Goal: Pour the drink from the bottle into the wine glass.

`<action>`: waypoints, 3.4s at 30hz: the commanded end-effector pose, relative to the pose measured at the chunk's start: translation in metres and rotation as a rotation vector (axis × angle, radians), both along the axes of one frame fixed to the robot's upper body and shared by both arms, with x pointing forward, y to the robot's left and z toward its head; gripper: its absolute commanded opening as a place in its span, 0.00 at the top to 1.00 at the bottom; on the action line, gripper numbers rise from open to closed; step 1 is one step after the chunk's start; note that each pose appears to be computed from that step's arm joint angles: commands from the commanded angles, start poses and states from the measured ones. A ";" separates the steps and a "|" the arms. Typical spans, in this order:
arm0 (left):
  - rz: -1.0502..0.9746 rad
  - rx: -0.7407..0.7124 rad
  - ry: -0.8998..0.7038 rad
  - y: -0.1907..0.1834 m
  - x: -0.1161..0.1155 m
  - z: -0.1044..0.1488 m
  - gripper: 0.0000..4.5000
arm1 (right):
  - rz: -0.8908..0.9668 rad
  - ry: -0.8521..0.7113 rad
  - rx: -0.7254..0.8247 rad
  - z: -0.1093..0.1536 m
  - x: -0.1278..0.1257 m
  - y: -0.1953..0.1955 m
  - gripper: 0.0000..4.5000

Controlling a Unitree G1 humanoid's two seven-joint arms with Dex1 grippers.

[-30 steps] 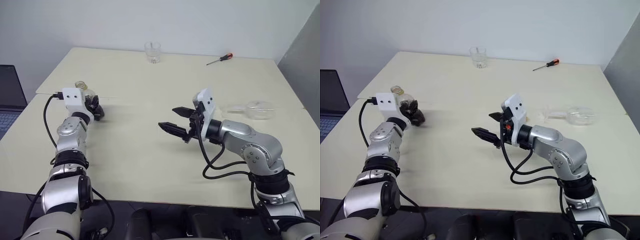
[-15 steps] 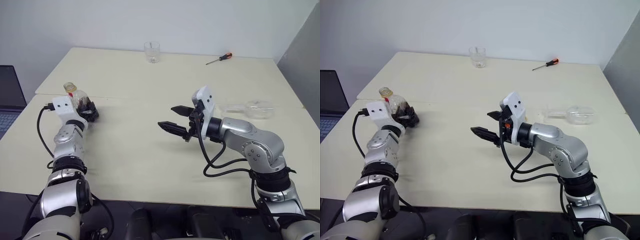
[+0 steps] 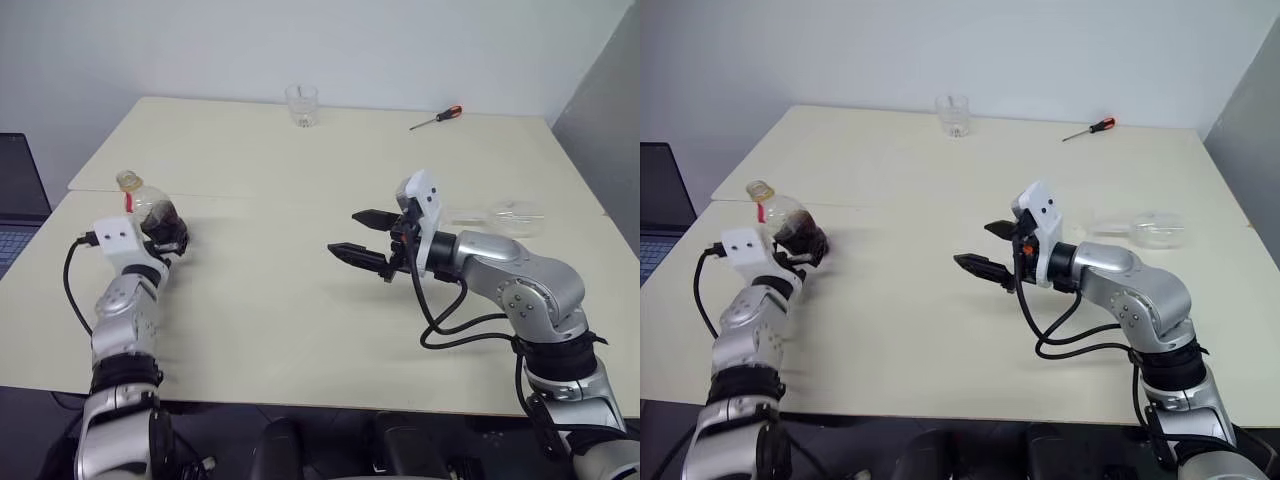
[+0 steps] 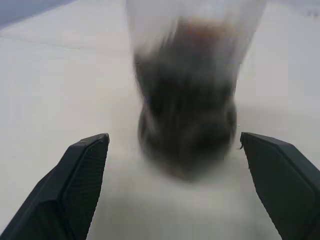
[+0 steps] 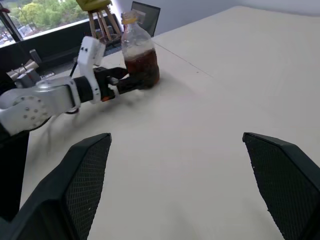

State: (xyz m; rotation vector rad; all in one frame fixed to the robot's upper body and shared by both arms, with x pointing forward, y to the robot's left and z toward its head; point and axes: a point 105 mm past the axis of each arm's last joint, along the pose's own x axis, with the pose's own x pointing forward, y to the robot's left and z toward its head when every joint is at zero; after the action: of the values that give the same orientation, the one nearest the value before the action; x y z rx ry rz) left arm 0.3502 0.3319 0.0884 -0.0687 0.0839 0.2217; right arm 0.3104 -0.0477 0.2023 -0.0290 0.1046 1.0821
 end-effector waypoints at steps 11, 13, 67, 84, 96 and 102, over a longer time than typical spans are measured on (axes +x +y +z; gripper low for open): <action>-0.695 0.096 0.048 -0.120 -0.050 -0.005 0.01 | -0.362 0.138 0.243 -0.003 0.014 -0.091 0.00; -0.851 0.162 -0.001 -0.158 -0.028 0.013 0.01 | -0.492 0.216 0.387 -0.008 0.024 -0.103 0.00; -1.262 0.480 0.065 -0.214 -0.027 0.034 0.00 | -0.981 0.050 0.720 0.026 0.121 -0.150 0.97; -1.160 0.240 0.072 -0.168 -0.046 0.061 0.00 | -0.465 -0.557 0.136 -0.004 0.088 0.039 0.97; -1.008 0.274 0.008 -0.155 -0.044 0.078 0.00 | -0.352 -0.381 0.119 -0.066 0.083 0.076 0.97; -0.992 0.278 0.020 -0.153 -0.047 0.075 0.00 | -0.325 -0.361 0.141 -0.065 0.080 0.089 0.97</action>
State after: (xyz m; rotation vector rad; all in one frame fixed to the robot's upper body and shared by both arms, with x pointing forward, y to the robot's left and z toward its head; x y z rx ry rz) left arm 0.3058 0.1789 0.1487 0.2272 0.1493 -0.7642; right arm 0.3901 0.0341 0.1174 -0.0820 -0.2182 0.7234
